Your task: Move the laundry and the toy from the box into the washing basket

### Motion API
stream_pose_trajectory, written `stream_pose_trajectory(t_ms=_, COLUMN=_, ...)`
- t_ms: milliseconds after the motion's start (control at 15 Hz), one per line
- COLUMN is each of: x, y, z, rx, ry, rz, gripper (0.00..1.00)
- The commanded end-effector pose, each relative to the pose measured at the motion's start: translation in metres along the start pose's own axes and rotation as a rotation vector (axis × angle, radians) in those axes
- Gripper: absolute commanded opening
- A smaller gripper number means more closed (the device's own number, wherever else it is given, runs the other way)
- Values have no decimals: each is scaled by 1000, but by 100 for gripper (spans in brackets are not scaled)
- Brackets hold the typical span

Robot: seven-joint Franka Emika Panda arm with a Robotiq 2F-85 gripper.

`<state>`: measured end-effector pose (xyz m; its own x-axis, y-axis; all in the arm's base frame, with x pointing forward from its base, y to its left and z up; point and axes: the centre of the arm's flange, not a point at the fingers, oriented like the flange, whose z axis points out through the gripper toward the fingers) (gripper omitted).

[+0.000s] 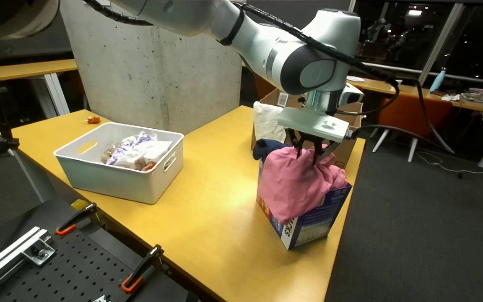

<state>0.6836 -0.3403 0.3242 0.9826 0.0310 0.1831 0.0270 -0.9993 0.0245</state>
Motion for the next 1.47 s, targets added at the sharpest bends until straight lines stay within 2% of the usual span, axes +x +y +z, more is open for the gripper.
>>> stream_pose_trajectory(t_ms=0, x=0, y=-5, z=-28, rx=-6, ry=12, rz=1, gripper=12)
stream_pose_trajectory(t_ms=67, x=0, y=-6, z=-34, rx=-7, ry=16, rz=2, gripper=4)
stream_pose_trajectory(t_ms=133, x=1, y=-7, z=-38, rx=-7, ry=21, rz=1, gripper=1)
stream_pose_trajectory(t_ms=400, x=1, y=-13, z=-63, rx=-18, ry=41, rz=4, gripper=1)
stream_pose_trajectory(t_ms=533, x=-3, y=-24, z=-87, rx=-28, ry=61, rz=4, gripper=1)
stream_pose_trajectory(t_ms=933, x=-26, y=-109, z=-174, rx=-53, ry=116, rz=-75, gripper=1)
stream_pose_trajectory(t_ms=1400, x=-59, y=-221, z=-246, rx=-106, ry=146, rz=-175, gripper=1)
